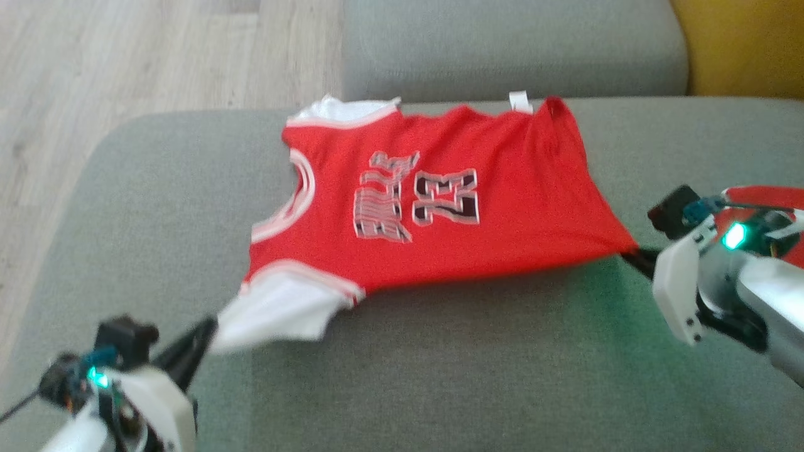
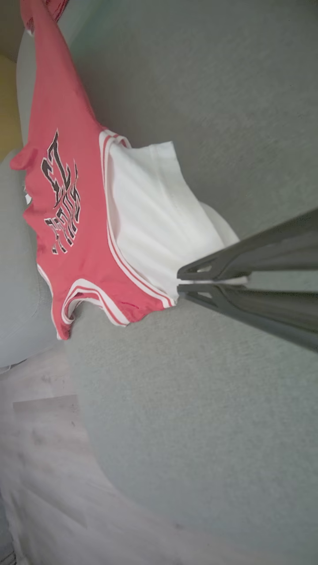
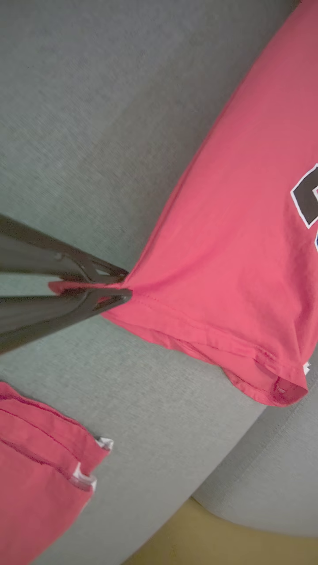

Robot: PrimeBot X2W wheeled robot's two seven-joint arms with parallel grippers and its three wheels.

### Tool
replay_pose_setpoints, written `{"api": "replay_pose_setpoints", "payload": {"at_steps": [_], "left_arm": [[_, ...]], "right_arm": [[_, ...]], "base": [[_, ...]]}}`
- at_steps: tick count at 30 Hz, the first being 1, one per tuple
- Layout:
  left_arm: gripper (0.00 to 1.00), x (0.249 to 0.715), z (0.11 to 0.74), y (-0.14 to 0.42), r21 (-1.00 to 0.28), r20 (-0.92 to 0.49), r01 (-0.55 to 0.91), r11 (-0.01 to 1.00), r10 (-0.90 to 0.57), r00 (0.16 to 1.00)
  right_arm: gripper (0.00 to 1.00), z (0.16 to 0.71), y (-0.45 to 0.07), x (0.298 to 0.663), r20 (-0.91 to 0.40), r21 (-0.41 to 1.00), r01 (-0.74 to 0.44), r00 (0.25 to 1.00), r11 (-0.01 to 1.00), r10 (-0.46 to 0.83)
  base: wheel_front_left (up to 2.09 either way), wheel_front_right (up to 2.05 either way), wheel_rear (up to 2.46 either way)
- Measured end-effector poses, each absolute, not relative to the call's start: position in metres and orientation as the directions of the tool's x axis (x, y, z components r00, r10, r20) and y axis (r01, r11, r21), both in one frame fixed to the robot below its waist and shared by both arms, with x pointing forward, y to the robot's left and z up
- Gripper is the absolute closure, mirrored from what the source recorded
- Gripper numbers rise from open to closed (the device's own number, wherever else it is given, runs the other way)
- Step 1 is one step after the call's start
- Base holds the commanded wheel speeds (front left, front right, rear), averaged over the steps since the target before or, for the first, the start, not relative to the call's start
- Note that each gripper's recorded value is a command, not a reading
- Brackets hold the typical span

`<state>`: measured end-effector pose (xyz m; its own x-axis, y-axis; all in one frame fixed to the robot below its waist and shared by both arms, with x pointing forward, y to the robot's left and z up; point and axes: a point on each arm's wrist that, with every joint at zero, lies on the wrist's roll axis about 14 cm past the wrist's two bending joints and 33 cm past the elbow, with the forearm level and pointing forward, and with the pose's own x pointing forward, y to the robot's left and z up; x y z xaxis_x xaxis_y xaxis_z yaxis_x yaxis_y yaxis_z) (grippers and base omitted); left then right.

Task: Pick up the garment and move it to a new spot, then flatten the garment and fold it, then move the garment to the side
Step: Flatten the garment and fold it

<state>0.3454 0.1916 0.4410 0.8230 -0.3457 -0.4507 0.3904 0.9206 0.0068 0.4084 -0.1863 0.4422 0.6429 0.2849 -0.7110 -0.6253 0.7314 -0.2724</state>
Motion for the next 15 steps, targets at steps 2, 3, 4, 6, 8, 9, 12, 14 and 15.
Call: {"api": "replay_pose_setpoints", "payload": {"at_steps": [2, 3, 4, 6, 8, 9, 12, 14, 15], "left_arm": [[1.00, 0.336, 0.439, 0.190, -0.007, -0.470, 0.394, 0.919, -0.350, 0.810], [1.00, 0.326, 0.436, 0.189, -0.019, -0.493, 0.399, 0.917, -0.356, 0.794], [1.00, 0.317, 0.434, 0.188, -0.030, -0.515, 0.408, 0.913, -0.364, 0.776], [1.00, 0.305, 0.434, 0.187, -0.046, -0.545, 0.409, 0.911, -0.366, 0.755], [1.00, 0.300, 0.439, 0.184, -0.051, -0.549, 0.418, 0.907, -0.375, 0.747], [1.00, 0.301, 0.444, 0.183, -0.046, -0.540, 0.420, 0.907, -0.376, 0.753], [1.00, 0.308, 0.455, 0.182, -0.031, -0.520, 0.417, 0.908, -0.371, 0.769], [1.00, 0.315, 0.459, 0.182, -0.025, -0.507, 0.415, 0.910, -0.369, 0.779], [1.00, 0.319, 0.462, 0.181, -0.022, -0.501, 0.414, 0.910, -0.369, 0.783]], "right_arm": [[1.00, 0.443, -0.187, 0.401, -0.725, -0.251, -0.629, 0.626, 0.735, 0.288], [1.00, 0.443, -0.187, 0.394, -0.740, -0.230, -0.634, 0.606, 0.738, 0.290], [1.00, 0.443, -0.187, 0.387, -0.754, -0.210, -0.640, 0.587, 0.740, 0.294], [1.00, 0.441, -0.187, 0.373, -0.780, -0.168, -0.650, 0.547, 0.741, 0.303], [1.00, 0.439, -0.187, 0.363, -0.796, -0.139, -0.659, 0.518, 0.739, 0.312], [1.00, 0.438, -0.187, 0.360, -0.798, -0.131, -0.662, 0.512, 0.738, 0.318], [1.00, 0.438, -0.187, 0.359, -0.800, -0.118, -0.664, 0.504, 0.738, 0.325], [1.00, 0.436, -0.188, 0.359, -0.803, -0.114, -0.663, 0.500, 0.740, 0.324], [1.00, 0.435, -0.188, 0.360, -0.803, -0.111, -0.662, 0.499, 0.741, 0.326]], "base": [[0.00, 0.00, 0.00], [0.00, 0.00, 0.00], [0.00, 0.00, 0.00], [0.00, 0.00, 0.00], [0.00, 0.00, 0.00], [0.00, 0.00, 0.00], [0.00, 0.00, 0.00], [0.00, 0.00, 0.00], [0.00, 0.00, 0.00]]}}
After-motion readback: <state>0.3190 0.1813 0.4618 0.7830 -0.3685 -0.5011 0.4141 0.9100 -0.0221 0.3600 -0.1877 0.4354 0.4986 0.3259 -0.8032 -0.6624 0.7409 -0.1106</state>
